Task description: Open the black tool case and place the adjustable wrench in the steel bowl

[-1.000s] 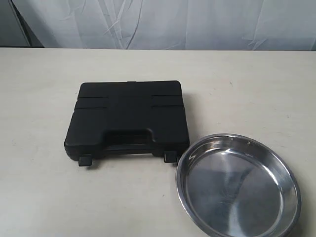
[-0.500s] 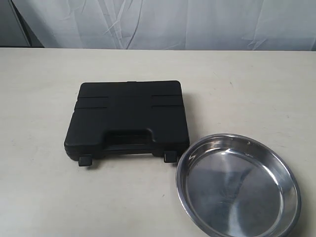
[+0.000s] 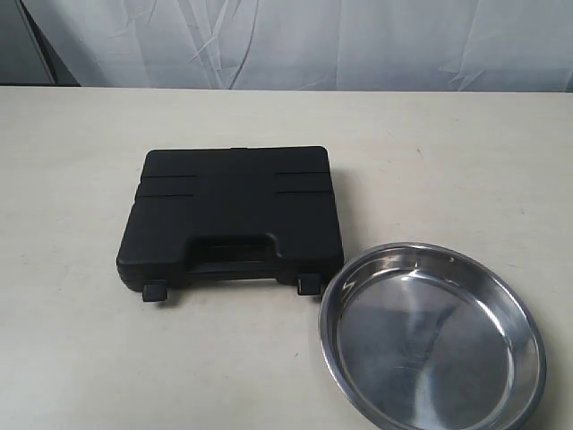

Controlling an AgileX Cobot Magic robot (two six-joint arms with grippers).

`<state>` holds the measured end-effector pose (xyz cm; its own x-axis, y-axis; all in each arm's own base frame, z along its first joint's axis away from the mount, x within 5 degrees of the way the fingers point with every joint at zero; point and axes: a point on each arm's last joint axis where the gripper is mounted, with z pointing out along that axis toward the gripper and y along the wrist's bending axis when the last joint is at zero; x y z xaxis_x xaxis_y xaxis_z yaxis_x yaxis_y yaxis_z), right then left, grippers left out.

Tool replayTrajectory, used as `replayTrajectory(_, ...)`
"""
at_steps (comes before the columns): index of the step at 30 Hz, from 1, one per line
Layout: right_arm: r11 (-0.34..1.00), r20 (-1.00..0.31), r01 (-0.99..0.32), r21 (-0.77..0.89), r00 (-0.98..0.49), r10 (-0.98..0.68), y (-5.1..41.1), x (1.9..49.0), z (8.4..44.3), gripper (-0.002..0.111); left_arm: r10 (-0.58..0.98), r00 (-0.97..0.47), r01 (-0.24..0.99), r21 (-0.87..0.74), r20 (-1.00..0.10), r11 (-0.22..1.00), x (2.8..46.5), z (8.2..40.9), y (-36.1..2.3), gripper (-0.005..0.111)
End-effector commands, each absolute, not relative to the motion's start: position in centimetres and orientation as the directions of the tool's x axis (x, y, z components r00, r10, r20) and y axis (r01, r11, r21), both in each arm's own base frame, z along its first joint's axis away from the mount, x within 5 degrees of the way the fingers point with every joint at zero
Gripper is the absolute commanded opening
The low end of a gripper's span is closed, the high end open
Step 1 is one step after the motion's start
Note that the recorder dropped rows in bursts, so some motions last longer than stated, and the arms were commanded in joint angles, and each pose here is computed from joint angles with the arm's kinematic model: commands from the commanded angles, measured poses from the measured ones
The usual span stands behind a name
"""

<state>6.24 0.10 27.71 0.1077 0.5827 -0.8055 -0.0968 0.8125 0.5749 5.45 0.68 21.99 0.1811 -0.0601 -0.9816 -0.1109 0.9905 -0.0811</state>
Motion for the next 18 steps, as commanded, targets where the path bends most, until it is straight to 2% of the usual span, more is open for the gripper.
replayTrajectory(1,0.97,-0.967,0.007,0.243,-0.082,0.243,0.1,9.2,33.9,-0.001,-0.059,0.185,-0.109,-0.08,-0.981,0.991,5.5,22.1,0.7,0.0)
replayTrajectory(3,0.996,-0.983,-0.002,0.093,-0.156,0.092,0.2,11.6,36.7,-0.001,-0.059,0.185,-0.109,-0.08,-0.981,0.991,5.5,22.1,0.7,0.0)
replayTrajectory(6,0.992,-0.963,-0.09,-0.085,-0.25,-0.105,0.9,15.7,40.7,-0.001,-0.059,0.185,-0.109,-0.08,-0.981,0.991,5.5,22.1,0.7,0.0)
replayTrajectory(8,0.98,-0.934,-0.174,-0.095,-0.326,-0.149,1.9,18.8,42.1,-0.001,-0.059,0.185,-0.109,-0.08,-0.981,0.991,5.5,22.1,0.7,0.0)
replayTrajectory(11,0.945,-0.883,-0.309,-0.105,-0.409,-0.231,3.9,23.9,41.9,-0.001,-0.059,0.185,-0.109,-0.08,-0.981,0.991,5.5,22.1,0.7,0.0)
replayTrajectory(15,0.807,-0.802,-0.564,-0.175,-0.394,-0.45,8.3,28.9,39.2,0.0,-0.059,0.185,-0.109,-0.08,-0.981,0.991,5.5,22.1,0.7,0.0)
replayTrajectory(16,0.689,-0.745,-0.701,-0.184,-0.358,-0.563,11.2,30.8,36.7,0.008,-0.059,0.185,-0.109,-0.08,-0.981,0.991,5.5,22.1,0.7,0.0)
replayTrajectory(18,0.606,-0.706,-0.78,-0.155,-0.341,-0.621,13.9,32.0,34.1,0.021,-0.059,0.185,-0.109,-0.08,-0.981,0.991,5.5,22.1,0.7,0.0)
